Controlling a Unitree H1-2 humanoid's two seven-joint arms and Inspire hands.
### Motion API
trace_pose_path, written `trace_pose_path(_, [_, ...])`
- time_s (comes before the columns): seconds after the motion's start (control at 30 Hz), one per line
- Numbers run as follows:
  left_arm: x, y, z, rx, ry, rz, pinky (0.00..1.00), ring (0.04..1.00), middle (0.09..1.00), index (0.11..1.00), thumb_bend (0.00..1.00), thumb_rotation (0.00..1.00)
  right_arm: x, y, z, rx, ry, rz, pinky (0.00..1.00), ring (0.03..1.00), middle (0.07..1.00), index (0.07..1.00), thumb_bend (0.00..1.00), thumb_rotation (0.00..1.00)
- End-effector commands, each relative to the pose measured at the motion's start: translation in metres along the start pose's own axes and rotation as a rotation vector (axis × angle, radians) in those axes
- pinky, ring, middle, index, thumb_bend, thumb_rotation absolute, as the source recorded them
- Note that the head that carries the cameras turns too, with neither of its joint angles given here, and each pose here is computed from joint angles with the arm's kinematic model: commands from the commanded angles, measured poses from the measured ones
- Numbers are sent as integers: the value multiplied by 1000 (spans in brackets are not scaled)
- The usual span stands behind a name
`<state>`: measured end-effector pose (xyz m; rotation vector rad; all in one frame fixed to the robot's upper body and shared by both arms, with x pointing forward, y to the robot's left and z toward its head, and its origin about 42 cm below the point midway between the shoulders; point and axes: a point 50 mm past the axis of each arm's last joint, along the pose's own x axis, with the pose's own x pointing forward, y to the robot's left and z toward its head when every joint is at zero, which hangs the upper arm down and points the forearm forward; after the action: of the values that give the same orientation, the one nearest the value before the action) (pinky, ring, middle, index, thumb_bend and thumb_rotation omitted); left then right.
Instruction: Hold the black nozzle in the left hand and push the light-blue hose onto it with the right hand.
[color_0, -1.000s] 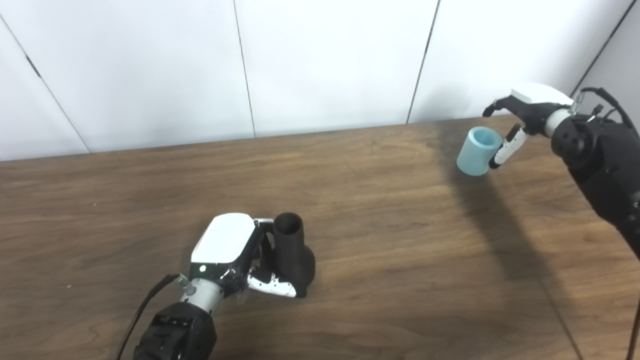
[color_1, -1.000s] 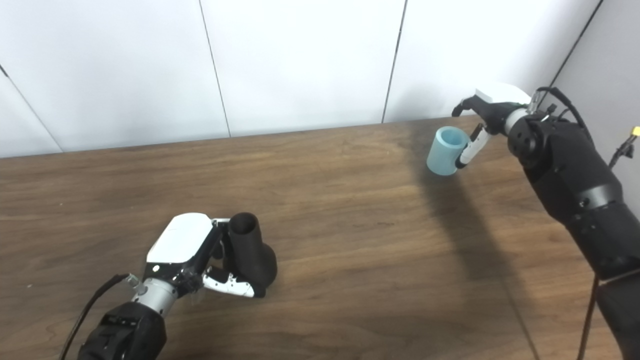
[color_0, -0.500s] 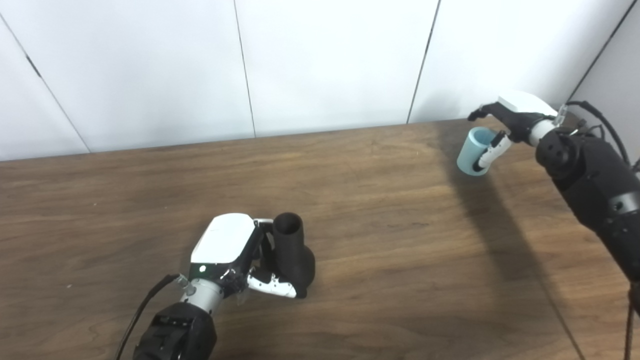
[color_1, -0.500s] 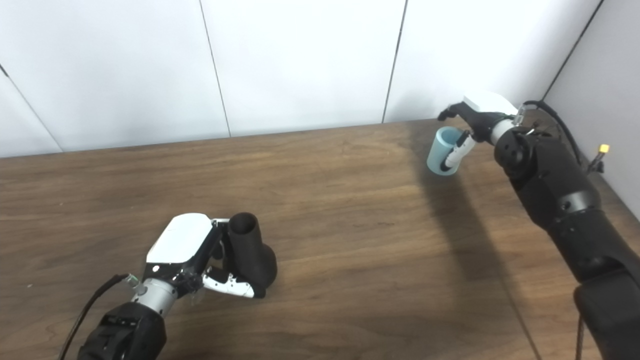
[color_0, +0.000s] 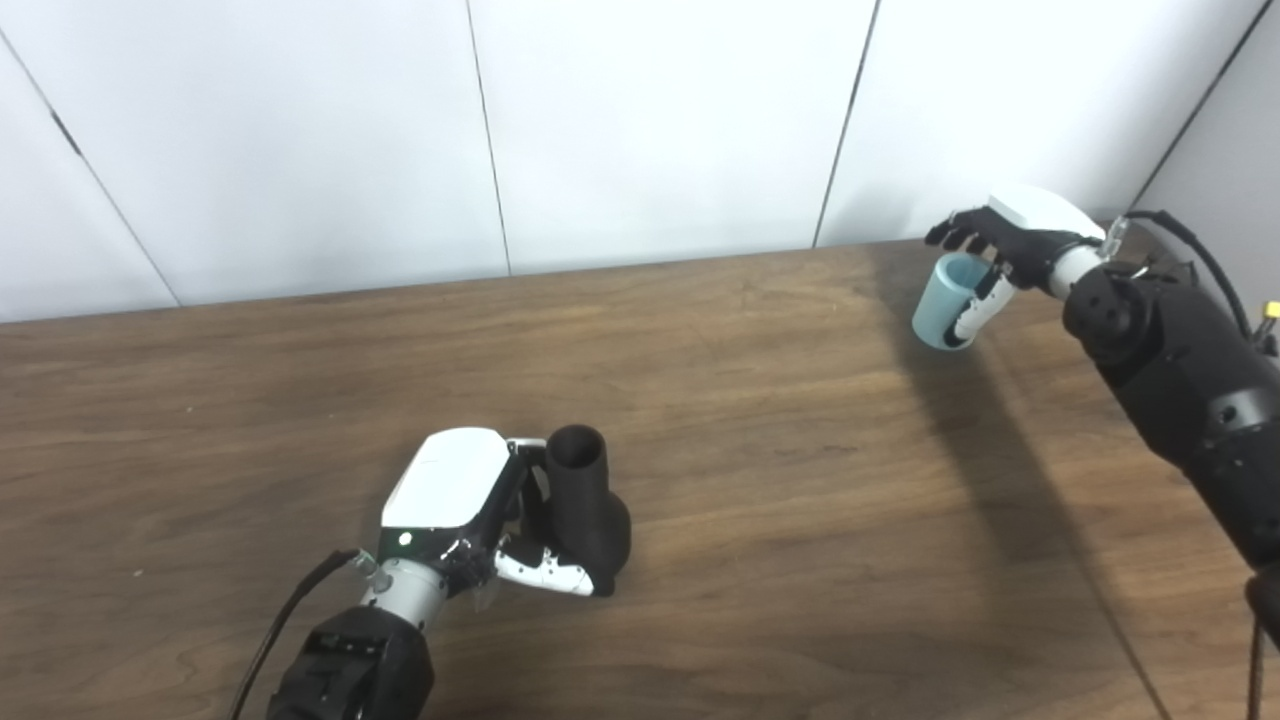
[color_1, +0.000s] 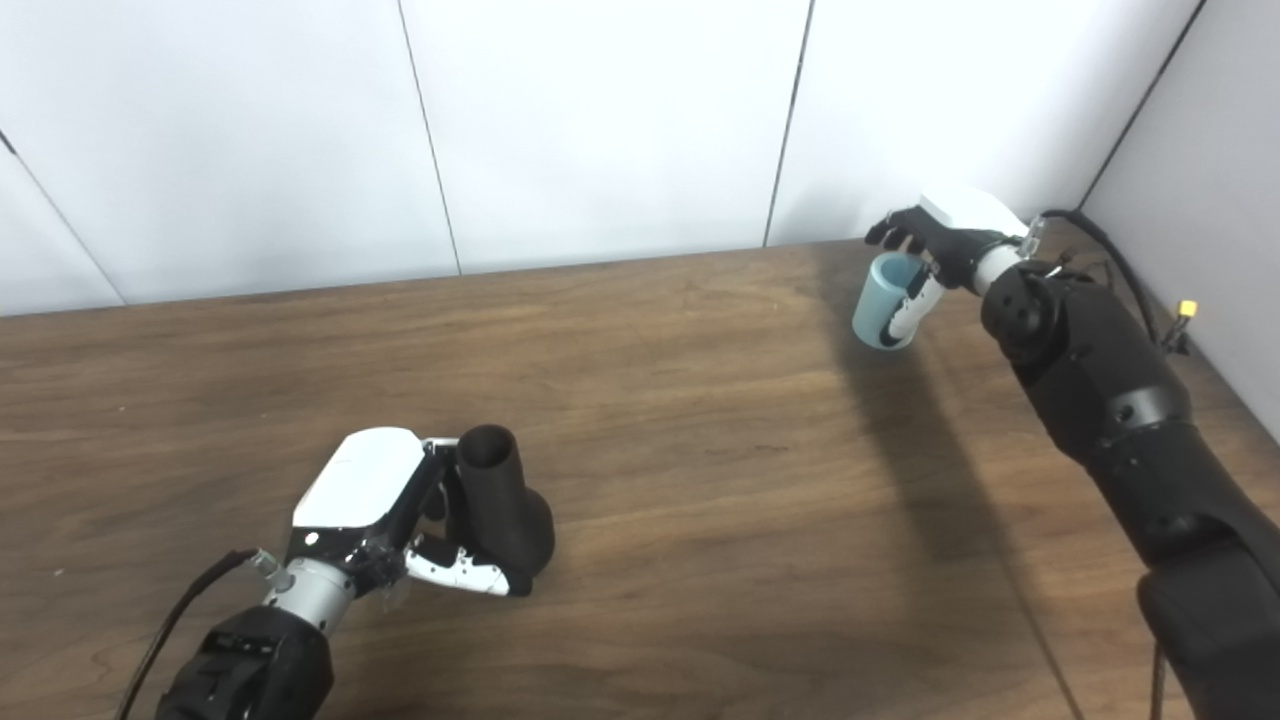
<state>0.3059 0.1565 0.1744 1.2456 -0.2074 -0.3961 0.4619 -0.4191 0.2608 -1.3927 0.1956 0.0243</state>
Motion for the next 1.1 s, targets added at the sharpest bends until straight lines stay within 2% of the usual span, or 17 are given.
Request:
trace_pose_path(0.0, [-6, -8, 0, -7, 0, -38, 366, 407, 448, 486, 504, 0, -2, -32, -1, -25, -13, -71, 588, 667, 716, 688, 938, 32])
trace_pose_path(0.3, [-6, -7, 0, -10, 6, -38, 367, 402, 443, 486, 503, 0, -10, -32, -1, -23, -38, -68, 556, 597, 675, 654, 897, 0])
trace_pose_path(0.43, [-6, -7, 0, -12, 8, -39, 362, 398, 439, 487, 503, 0, -11, -30, -1, -17, -62, -81, 542, 576, 635, 604, 876, 0])
trace_pose_path(0.47, [-6, -7, 0, -14, 10, -41, 359, 394, 435, 487, 503, 0, -11, -29, -2, -12, -72, -86, 528, 560, 611, 537, 665, 71])
trace_pose_path(0.53, [-6, -6, 1, -11, 13, -42, 359, 407, 445, 502, 503, 0, -10, -29, -2, -4, -90, -99, 484, 488, 530, 494, 561, 18])
trace_pose_path(0.57, [-6, -6, 0, -9, 11, -41, 366, 407, 447, 493, 503, 0, -9, -28, -2, 2, -94, -109, 500, 468, 511, 480, 537, 7])
trace_pose_path(0.6, [-6, -6, 0, -9, 9, -40, 369, 408, 447, 490, 504, 0, -9, -28, -2, 8, -96, -118, 581, 482, 506, 466, 528, 3])
trace_pose_path(0.63, [-7, -6, 0, -10, 8, -39, 373, 411, 448, 489, 504, 0, -9, -28, -2, 19, -101, -133, 613, 490, 504, 458, 523, 1])
trace_pose_path(0.77, [-6, -6, 2, -2, 8, -37, 371, 408, 448, 487, 504, 0, -10, -30, -1, 36, -103, -171, 560, 471, 497, 460, 521, 0])
trace_pose_path(0.9, [-6, -5, 3, 0, 12, -44, 369, 411, 456, 486, 505, 0, -10, -32, -1, 46, -87, -188, 582, 462, 489, 474, 521, 0])
trace_pose_path(1.07, [-6, -5, 3, -7, 10, -42, 374, 415, 458, 485, 505, 0, -11, -34, 2, 20, -88, -200, 538, 444, 495, 477, 521, 0])
